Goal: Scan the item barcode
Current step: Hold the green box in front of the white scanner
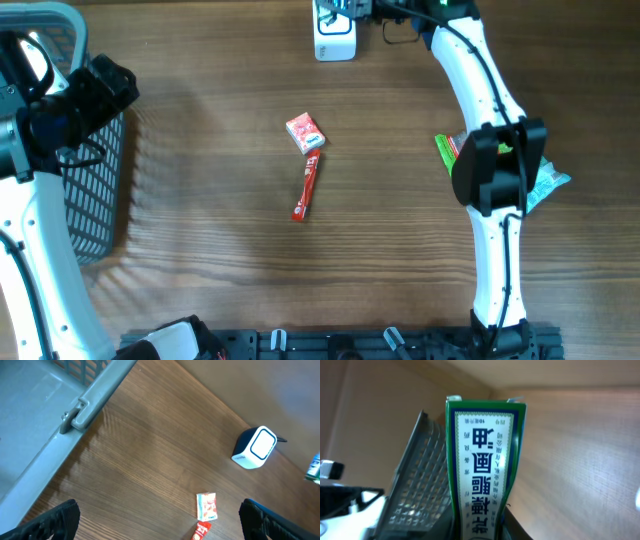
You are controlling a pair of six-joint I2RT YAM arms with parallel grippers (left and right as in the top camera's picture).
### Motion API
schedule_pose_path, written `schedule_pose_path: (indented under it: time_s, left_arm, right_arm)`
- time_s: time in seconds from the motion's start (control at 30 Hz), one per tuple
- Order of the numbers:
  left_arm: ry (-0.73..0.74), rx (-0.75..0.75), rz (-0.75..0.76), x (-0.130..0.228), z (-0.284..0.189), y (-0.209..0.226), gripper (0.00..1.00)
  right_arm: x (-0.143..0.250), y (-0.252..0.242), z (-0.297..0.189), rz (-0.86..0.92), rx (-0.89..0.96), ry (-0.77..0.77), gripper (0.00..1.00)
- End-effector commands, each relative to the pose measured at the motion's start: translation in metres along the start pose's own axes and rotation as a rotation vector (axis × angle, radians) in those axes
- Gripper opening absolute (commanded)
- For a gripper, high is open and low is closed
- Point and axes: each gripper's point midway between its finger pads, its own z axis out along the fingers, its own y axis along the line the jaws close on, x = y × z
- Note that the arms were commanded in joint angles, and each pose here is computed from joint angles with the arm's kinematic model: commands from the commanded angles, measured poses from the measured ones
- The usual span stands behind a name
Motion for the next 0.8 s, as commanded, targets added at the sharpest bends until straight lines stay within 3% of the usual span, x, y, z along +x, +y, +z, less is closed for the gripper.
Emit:
schedule_pose_path:
  time_s: [0.0,0.33,0.77]
  left_arm:
    - [-0.004,0.017,0.021,-0.001,-0.002,-0.004,1.00]
    - [-0.004,0.017,0.021,-0.001,-0.002,-0.004,1.00]
    - [-0.004,0.017,0.021,-0.001,-0.002,-0.004,1.00]
  right_arm:
    - [0.002,-0.021,0.007,0.207,-0.152,0.043,0.17]
    - [0.017,-0.090,0.024,0.318,-0.112,0.000,0.17]
    - [0.026,-0.128,0.024,0.407,0.000,-0.041,0.17]
